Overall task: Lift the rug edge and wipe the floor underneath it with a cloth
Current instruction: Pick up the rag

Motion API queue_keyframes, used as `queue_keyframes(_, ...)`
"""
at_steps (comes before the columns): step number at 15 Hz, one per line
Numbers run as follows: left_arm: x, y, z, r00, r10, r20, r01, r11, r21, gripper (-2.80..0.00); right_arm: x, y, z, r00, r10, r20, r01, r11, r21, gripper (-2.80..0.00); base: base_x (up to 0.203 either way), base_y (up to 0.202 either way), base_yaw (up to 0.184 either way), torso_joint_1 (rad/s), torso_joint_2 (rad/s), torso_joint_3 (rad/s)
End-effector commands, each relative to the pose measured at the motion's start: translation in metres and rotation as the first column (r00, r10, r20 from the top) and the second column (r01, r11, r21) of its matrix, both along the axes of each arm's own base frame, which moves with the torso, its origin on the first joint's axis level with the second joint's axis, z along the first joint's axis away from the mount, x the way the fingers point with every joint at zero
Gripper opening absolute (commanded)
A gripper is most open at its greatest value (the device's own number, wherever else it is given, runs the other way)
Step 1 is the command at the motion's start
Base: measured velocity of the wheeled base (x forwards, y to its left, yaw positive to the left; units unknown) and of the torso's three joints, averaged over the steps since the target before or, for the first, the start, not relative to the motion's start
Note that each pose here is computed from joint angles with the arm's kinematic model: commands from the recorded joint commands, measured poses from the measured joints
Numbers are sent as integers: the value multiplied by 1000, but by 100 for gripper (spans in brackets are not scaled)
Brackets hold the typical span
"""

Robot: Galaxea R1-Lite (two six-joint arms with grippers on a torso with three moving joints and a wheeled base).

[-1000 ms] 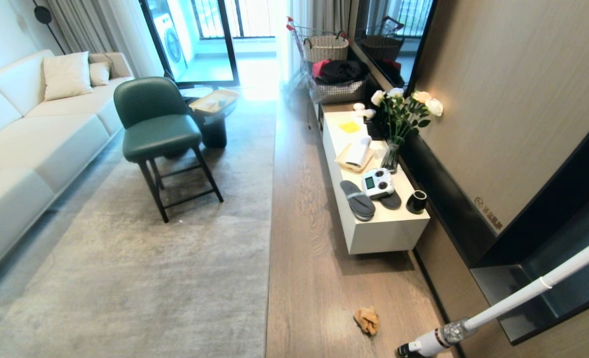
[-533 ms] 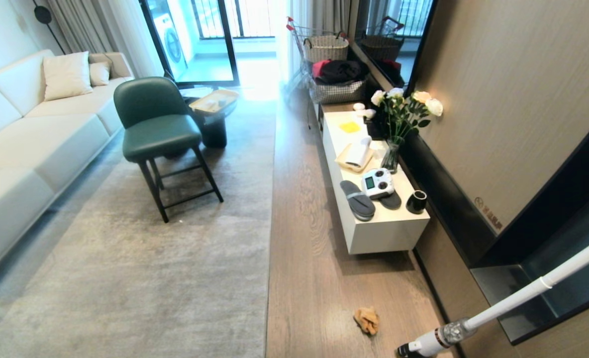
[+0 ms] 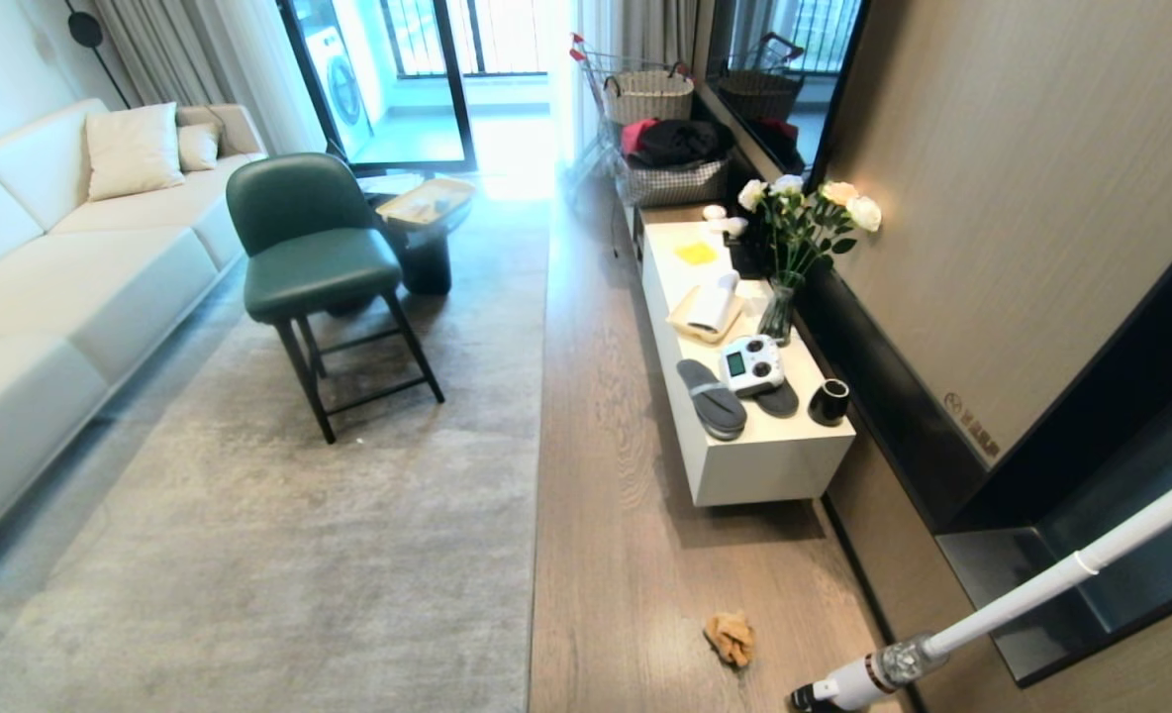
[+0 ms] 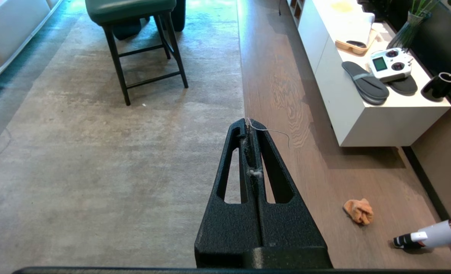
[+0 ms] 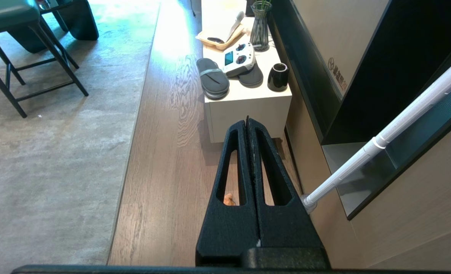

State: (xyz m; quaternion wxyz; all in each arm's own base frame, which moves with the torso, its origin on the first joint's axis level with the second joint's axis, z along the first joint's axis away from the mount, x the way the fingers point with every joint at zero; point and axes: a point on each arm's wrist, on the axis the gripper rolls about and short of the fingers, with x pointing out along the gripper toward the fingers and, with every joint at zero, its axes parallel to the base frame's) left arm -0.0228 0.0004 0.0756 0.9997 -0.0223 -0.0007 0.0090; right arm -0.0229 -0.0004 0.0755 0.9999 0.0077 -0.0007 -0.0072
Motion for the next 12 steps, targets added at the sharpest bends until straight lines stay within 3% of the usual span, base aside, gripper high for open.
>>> queue_keyframes(1, 0, 0, 0, 1000, 2, 0, -2, 1000, 0, -280, 0, 0, 0, 1000, -1, -1, 1, 1000, 0, -280, 0, 0, 0, 0, 0, 0)
queue_keyframes(12, 0, 0, 0, 1000, 2, 1, -2, 1000, -1, -280, 0, 0, 0, 1000, 0, -1, 0, 1000, 0, -280, 0, 0, 0, 0, 0, 0)
